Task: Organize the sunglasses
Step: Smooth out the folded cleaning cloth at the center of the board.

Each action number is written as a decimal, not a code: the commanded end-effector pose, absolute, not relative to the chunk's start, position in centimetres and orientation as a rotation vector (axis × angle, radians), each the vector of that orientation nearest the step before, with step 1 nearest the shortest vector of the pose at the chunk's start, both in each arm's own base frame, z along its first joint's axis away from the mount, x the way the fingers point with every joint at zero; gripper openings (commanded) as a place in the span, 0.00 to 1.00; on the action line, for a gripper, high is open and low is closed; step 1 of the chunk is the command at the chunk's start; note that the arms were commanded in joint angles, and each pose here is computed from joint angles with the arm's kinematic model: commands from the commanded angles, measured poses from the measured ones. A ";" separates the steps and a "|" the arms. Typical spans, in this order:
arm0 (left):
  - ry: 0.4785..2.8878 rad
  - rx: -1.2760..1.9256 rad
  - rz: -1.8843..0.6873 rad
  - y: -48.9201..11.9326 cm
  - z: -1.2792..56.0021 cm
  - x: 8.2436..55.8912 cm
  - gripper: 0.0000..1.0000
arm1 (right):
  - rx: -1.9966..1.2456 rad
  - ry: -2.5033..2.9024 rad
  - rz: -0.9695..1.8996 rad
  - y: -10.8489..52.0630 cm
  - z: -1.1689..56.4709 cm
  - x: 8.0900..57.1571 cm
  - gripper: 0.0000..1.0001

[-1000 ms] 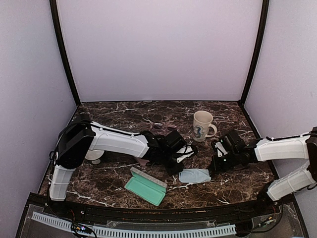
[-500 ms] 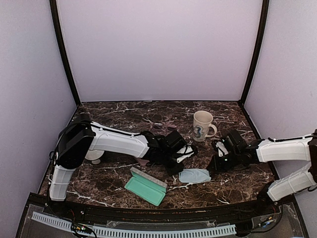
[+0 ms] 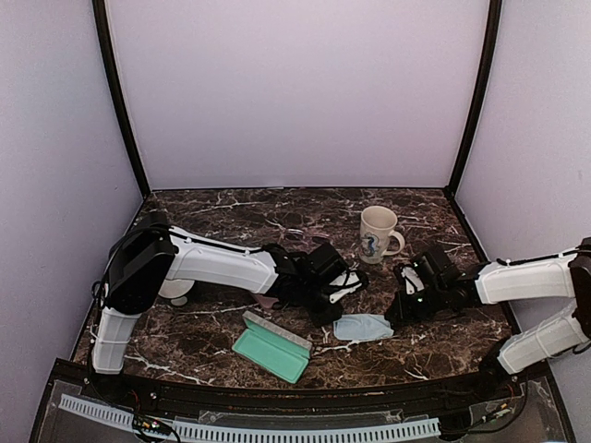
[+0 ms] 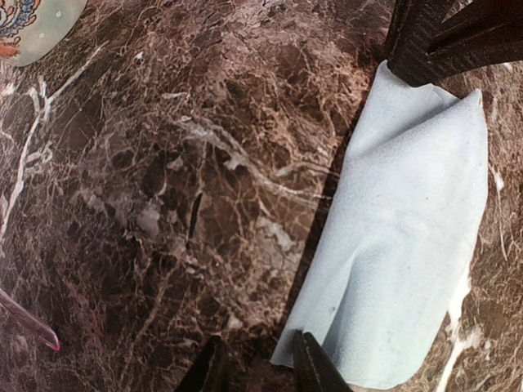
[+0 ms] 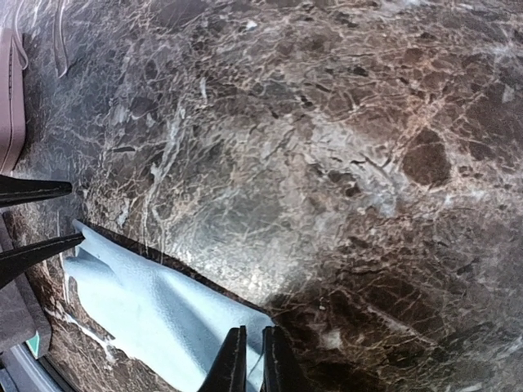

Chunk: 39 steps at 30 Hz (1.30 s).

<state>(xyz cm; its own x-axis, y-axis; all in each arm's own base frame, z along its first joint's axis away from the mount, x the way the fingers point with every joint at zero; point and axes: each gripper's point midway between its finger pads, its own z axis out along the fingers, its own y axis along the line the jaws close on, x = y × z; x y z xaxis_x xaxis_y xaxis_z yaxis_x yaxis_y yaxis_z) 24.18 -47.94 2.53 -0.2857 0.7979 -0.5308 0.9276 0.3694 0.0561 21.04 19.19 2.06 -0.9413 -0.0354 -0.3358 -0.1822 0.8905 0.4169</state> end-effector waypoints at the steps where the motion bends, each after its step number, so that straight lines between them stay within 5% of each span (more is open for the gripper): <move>1: 2.149 1.494 -0.365 -48.3 3.2 24.3 0.29 | -0.152 2.725 0.670 19.3 1.9 21.2 0.08; 8: 2.157 1.491 -0.359 -48.1 3.0 24.3 0.29 | -0.147 2.714 0.678 19.5 2.1 21.4 0.00; 39: 2.154 1.501 -0.348 -48.0 2.9 24.3 0.29 | -0.154 2.692 0.626 18.9 3.4 22.6 0.00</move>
<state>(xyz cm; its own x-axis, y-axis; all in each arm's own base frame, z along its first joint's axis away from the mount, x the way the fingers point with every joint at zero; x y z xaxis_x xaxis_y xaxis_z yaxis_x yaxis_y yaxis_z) 24.18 -47.93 2.53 -0.2857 0.7981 -0.5305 0.9276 0.3694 0.0560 22.05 18.66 2.54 -0.9325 -0.0278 -0.3600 -0.1773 0.9038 0.3895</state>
